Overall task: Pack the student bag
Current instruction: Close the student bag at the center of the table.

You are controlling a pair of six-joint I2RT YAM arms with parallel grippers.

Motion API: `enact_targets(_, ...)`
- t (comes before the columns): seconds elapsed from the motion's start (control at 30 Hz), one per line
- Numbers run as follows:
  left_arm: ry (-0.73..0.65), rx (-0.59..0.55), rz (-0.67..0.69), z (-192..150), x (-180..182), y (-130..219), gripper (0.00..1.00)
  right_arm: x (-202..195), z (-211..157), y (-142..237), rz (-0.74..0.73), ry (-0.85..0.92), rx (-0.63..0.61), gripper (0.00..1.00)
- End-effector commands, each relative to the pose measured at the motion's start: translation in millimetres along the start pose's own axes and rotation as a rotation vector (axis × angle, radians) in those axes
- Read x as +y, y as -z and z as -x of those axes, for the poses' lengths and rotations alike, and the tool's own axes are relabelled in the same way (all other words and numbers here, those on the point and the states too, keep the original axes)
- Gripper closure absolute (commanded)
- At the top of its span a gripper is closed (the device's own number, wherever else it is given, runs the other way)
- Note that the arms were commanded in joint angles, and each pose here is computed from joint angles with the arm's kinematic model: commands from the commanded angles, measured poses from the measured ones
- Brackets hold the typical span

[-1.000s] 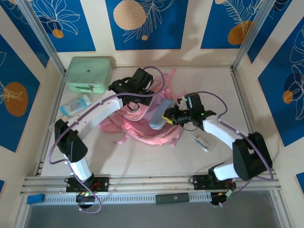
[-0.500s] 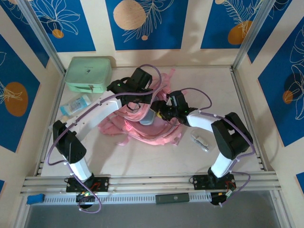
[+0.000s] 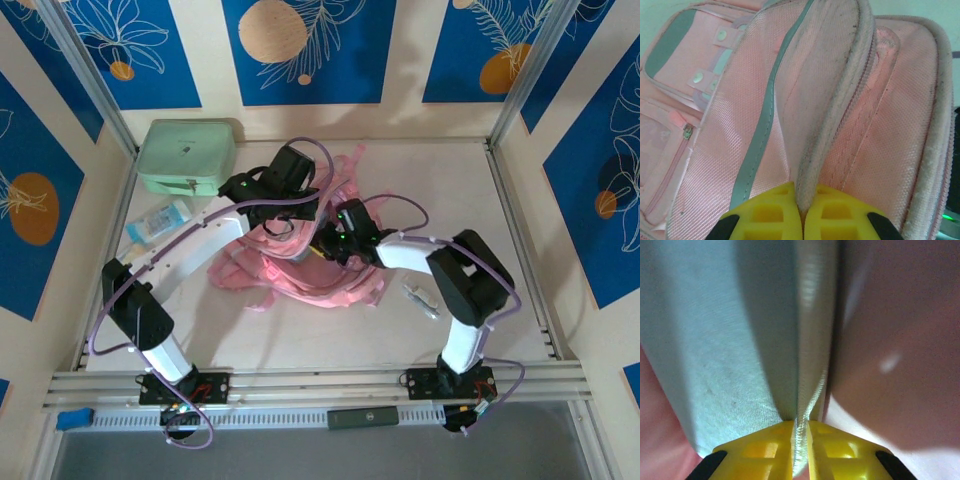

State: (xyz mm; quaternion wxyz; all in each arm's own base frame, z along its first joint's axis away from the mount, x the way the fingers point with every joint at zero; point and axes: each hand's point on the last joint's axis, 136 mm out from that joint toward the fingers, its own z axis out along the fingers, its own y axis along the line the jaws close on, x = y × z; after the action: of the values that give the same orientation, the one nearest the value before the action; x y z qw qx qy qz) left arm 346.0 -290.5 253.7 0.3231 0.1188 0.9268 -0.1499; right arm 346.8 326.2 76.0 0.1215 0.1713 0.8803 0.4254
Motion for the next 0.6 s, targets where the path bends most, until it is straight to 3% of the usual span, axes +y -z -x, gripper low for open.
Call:
enact_targets(0.0, 0.059, -0.147, -0.076, 33.9, -13.9, 32.4, 1.0, 63.6, 11.1, -9.6, 0.185, 0.109, -0.038, 0.85)
enact_targets(0.17, 0.069, -0.143, -0.044, 27.2, -4.7, 24.7, 1.0, 69.1, 14.2, 1.8, 0.233, 0.172, -0.066, 0.85)
enact_targets(0.43, 0.09, -0.087, -0.077, 14.3, -8.5, -4.8, 1.0, 23.7, 8.0, 64.2, 0.097, 0.181, -0.077, 0.81)
enact_targets(0.5, 0.086, -0.072, -0.096, 8.7, -11.3, -12.2, 0.9, 11.7, 8.7, 80.9, 0.03, 0.182, -0.075, 0.8)
enact_targets(0.57, 0.095, -0.038, -0.106, 0.5, -8.7, -19.8, 0.71, 6.5, 9.8, 99.7, -0.014, 0.198, -0.086, 0.78)
